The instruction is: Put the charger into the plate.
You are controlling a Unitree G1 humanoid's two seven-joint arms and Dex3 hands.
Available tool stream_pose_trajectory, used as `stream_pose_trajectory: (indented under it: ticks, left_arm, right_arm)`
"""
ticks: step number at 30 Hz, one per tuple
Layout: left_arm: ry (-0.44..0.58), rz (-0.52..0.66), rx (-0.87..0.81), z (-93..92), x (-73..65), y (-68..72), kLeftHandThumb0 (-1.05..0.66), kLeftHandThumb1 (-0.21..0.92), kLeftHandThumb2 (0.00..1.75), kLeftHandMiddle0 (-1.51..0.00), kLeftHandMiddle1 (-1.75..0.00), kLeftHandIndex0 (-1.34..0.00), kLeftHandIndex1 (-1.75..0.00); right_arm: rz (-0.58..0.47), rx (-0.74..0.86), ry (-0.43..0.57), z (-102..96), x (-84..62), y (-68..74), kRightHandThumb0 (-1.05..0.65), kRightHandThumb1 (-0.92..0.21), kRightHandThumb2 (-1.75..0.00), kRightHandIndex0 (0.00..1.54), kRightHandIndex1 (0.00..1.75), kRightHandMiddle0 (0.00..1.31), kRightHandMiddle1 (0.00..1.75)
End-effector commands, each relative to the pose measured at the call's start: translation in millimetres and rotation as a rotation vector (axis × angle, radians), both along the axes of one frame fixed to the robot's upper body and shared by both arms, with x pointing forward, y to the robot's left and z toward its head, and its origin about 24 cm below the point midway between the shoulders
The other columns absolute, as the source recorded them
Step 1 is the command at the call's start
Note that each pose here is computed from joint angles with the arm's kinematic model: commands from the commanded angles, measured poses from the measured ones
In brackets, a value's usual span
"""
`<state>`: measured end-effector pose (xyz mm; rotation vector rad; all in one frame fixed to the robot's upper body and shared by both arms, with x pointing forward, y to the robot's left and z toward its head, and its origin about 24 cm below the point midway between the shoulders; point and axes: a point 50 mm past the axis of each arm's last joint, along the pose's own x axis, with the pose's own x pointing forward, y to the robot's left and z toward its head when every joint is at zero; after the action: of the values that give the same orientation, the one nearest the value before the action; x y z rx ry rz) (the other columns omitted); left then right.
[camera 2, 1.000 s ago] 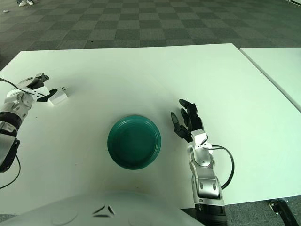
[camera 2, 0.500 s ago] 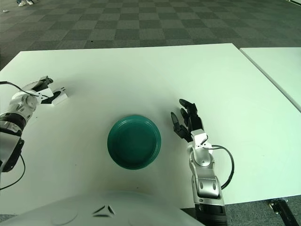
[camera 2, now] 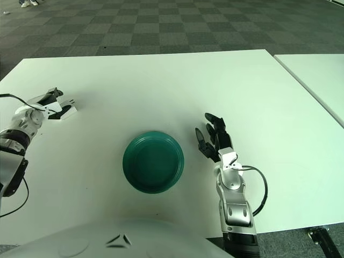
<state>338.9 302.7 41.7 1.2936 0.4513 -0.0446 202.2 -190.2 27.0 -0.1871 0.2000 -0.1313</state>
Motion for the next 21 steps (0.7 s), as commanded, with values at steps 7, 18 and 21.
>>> stream_pose_trajectory:
  ticks: [7,18,21]
  left_arm:
    - [0.052,0.004,-0.012,-16.9,-8.8,-3.2,-1.05,0.92,0.84,-0.29,-0.06,0.00,-0.80]
    - [0.079,0.009,-0.027,-29.7,-16.1,-6.3,-1.05,0.92,0.83,-0.29,-0.06,0.00,-0.86]
    - [0.086,0.009,-0.027,-32.6,-18.2,-6.7,-1.05,0.92,0.83,-0.29,-0.05,0.00,-0.87]
  right_arm:
    - [-0.010,0.014,0.115,-19.9,-4.4,-3.6,-0.68,-0.92,-0.57,0.31,0.01,0.00,0.63]
    - [-0.011,0.014,0.115,-19.9,-2.9,-7.3,-0.68,-0.92,-0.57,0.31,0.01,0.00,0.63]
    - [-0.010,0.014,0.115,-20.0,-2.6,-8.0,-0.68,-0.92,-0.57,0.31,0.01,0.00,0.63]
